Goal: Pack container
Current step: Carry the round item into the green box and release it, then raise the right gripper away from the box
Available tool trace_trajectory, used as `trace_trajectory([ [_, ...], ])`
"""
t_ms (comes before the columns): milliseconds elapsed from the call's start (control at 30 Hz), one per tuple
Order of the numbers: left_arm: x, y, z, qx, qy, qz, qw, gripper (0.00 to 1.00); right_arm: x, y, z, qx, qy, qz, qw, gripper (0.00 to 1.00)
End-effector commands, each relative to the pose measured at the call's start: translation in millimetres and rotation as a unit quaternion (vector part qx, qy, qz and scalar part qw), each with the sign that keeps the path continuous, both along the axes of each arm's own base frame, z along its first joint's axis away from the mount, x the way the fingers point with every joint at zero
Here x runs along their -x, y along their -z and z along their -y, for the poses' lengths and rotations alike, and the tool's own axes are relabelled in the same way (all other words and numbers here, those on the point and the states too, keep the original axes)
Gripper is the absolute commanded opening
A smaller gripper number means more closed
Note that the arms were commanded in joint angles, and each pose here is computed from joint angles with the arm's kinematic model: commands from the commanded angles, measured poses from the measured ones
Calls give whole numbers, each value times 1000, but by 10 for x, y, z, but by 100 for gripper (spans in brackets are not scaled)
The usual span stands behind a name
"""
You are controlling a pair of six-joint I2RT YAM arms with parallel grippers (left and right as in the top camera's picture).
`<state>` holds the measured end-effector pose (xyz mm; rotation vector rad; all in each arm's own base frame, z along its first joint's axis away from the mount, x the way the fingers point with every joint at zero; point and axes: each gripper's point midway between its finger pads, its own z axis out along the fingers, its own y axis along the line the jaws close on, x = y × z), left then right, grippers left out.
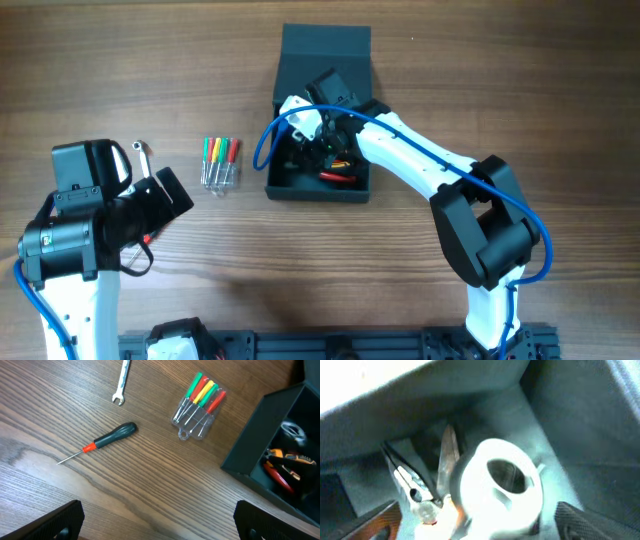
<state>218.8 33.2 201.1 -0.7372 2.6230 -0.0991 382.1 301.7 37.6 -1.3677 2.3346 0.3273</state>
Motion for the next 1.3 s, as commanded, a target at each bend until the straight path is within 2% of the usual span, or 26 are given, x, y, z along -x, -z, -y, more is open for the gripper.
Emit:
trace_trajectory([
  [0,-15,-84,7,6,-5,16,1000,100,-81,-130,29,-1,24,11,1000,100],
  [167,-15,-84,8,6,-4,16,1000,100,-175,-584,99,-11,46,58,997,100],
  [400,-16,-84,58,11,20,16,1000,100,-199,-1958,566,-72,99,160,979,100],
  [500,19,-105,107,7,53,10,998,99,-298,-2539,1232,-111,283,196,932,100],
  [533,25,-123,129,6,61,8,998,99,-285,-2678,1481,-135,348,191,908,100],
  [633,-16,-186,204,7,79,6,997,100,-166,-2885,2010,-200,464,149,850,100],
  [800,-307,-168,363,0,122,-25,992,100,-68,-2767,2534,-212,520,93,822,100],
  [1033,-1036,292,479,7,149,-124,981,100,-111,-2174,2660,-139,530,21,836,100],
  [1267,-1550,724,550,14,200,-139,970,99,-267,-1624,2712,-95,549,-36,830,100],
])
